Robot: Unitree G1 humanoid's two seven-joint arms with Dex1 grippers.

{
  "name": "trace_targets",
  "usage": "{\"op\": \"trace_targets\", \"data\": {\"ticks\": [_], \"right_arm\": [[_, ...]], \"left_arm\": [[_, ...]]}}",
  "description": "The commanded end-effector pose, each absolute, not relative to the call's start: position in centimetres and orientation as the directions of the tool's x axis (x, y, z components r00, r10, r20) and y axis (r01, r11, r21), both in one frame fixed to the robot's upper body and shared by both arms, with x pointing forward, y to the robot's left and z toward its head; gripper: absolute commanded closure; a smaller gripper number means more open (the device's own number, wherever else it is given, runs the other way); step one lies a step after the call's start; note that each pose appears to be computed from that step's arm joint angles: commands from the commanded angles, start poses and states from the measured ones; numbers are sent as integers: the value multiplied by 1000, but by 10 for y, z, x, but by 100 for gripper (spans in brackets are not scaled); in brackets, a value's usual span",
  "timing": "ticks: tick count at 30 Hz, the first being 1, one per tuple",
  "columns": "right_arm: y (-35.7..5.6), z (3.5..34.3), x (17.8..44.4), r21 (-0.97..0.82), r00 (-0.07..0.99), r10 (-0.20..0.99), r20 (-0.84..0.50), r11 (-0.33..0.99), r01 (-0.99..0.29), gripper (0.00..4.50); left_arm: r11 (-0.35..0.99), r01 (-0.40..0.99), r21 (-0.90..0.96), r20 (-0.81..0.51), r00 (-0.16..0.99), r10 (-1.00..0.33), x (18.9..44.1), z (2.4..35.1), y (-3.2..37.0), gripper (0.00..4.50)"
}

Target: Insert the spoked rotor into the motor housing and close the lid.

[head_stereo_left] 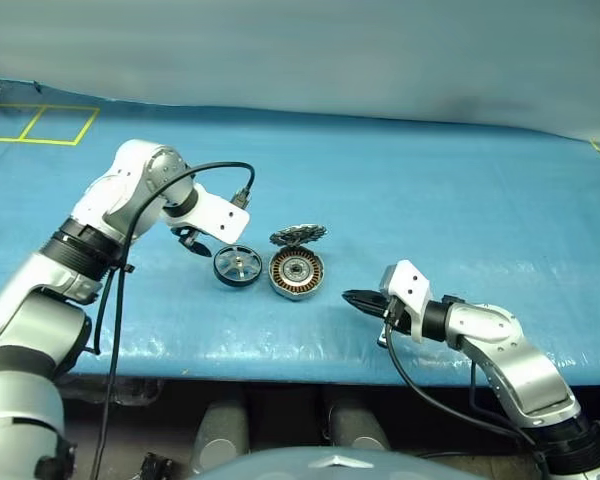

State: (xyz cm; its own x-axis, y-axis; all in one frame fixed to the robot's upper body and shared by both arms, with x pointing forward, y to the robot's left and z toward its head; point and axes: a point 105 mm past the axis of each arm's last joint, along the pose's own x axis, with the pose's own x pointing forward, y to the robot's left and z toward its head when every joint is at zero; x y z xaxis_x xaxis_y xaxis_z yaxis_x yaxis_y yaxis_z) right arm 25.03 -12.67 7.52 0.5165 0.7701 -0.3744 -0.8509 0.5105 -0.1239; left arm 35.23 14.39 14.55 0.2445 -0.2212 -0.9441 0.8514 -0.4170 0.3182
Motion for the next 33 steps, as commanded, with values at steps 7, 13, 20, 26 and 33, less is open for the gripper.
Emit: {"op": "trace_targets", "data": {"ticks": [7, 13, 20, 26, 33], "right_arm": [[-134, 80, 253, -157, 546, 743, -387, 530, -833, 450], [-135, 80, 253, -163, 556, 736, -386, 539, -826, 450], [-133, 82, 254, -170, 559, 739, -377, 538, -826, 450], [-134, 89, 257, -195, 571, 738, -360, 539, -820, 450], [-132, 91, 259, -200, 575, 740, -350, 540, -817, 450]], "left_arm": [[-496, 820, 285, -957, 215, -195, 350, 138, 127, 158], [-504, 825, 256, -965, 191, -178, 346, 130, 131, 158], [-476, 849, 229, -972, 171, -161, 344, 115, 139, 158], [-458, 856, 240, -968, 174, -183, 346, 108, 138, 158], [-453, 855, 252, -964, 179, -197, 348, 104, 138, 250]]}}
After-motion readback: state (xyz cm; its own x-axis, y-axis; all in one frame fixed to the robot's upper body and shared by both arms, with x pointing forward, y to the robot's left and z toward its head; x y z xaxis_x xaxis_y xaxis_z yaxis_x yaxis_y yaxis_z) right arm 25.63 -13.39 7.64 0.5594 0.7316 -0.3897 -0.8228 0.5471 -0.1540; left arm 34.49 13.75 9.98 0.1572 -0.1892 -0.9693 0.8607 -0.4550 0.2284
